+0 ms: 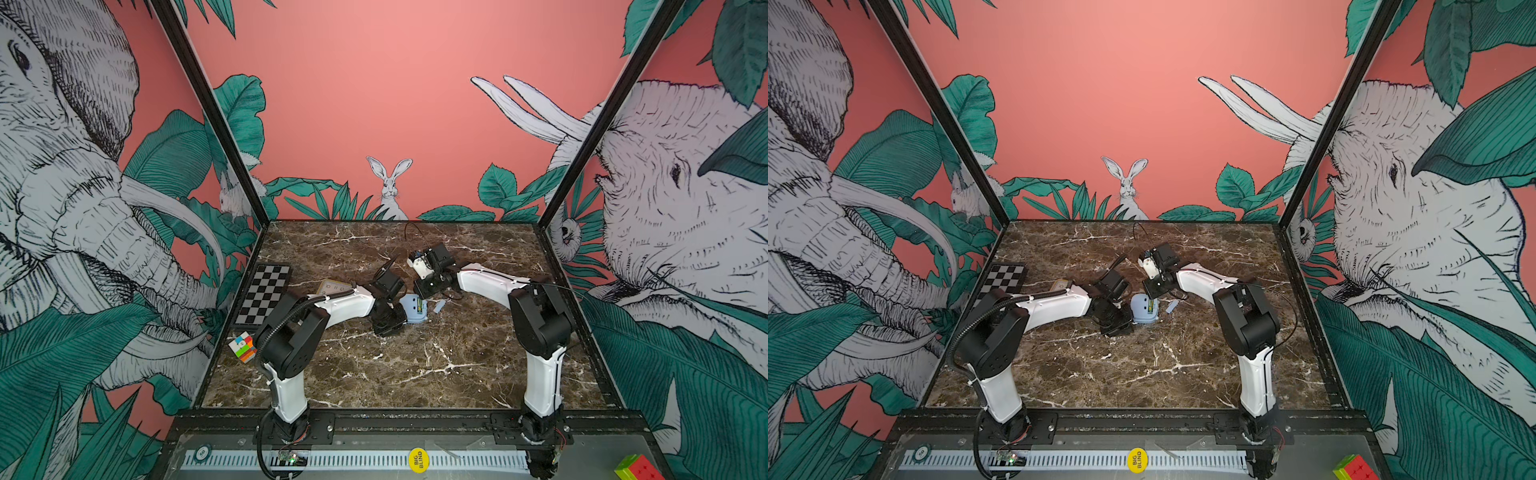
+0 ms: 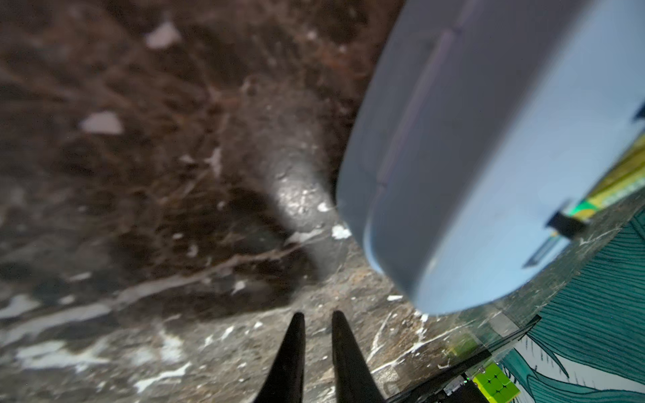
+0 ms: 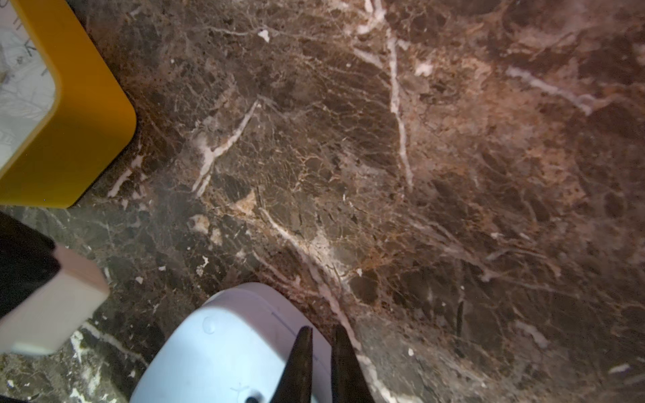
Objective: Insert the battery into the alarm
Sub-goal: Adjust the alarm at the center of the board, then install the battery in the alarm.
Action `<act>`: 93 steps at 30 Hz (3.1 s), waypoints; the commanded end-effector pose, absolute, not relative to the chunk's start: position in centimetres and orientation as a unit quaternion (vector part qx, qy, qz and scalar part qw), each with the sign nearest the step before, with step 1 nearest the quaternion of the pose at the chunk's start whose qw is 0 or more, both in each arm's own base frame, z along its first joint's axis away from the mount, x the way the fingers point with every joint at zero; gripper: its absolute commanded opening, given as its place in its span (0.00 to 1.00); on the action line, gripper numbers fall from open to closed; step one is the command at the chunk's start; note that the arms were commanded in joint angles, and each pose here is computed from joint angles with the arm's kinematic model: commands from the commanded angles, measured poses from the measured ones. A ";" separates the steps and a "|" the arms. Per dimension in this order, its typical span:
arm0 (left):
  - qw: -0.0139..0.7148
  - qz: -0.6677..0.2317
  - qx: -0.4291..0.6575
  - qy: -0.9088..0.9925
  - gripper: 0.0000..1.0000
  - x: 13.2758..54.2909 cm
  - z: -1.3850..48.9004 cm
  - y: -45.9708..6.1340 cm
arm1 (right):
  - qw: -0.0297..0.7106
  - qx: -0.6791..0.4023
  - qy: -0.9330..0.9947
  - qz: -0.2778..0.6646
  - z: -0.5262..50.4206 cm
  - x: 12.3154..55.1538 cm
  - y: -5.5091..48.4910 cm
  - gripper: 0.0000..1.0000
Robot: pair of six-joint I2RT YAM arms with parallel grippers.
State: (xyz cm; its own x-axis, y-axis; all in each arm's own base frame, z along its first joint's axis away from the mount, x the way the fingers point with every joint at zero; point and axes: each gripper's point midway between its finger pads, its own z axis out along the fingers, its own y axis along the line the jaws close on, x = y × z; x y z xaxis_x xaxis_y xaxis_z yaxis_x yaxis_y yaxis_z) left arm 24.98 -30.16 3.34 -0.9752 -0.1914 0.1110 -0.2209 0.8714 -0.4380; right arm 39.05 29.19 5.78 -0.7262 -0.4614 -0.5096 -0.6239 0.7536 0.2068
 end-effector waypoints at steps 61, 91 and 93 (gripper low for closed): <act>-0.060 0.250 0.089 -0.962 0.29 30.4 7.6 -27.0 | 0.153 -0.100 0.975 0.125 7.2 31.5 20.0 0.14; -0.019 0.307 0.067 -0.949 0.35 28.8 5.4 -31.5 | 0.131 -0.199 0.939 0.248 6.8 29.2 26.0 0.14; -0.015 0.305 0.070 -0.950 0.34 28.6 5.0 -31.4 | 0.128 -0.200 0.939 0.248 6.7 29.2 26.0 0.14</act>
State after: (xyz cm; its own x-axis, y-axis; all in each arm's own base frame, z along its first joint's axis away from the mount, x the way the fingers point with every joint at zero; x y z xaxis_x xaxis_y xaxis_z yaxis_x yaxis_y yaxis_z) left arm 28.78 -31.28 5.37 -0.9909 -0.1343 -0.0061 -0.1060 0.8084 -0.5790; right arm 28.74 25.49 6.48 -0.9006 -0.2957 -0.3185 -0.4145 0.8048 0.4247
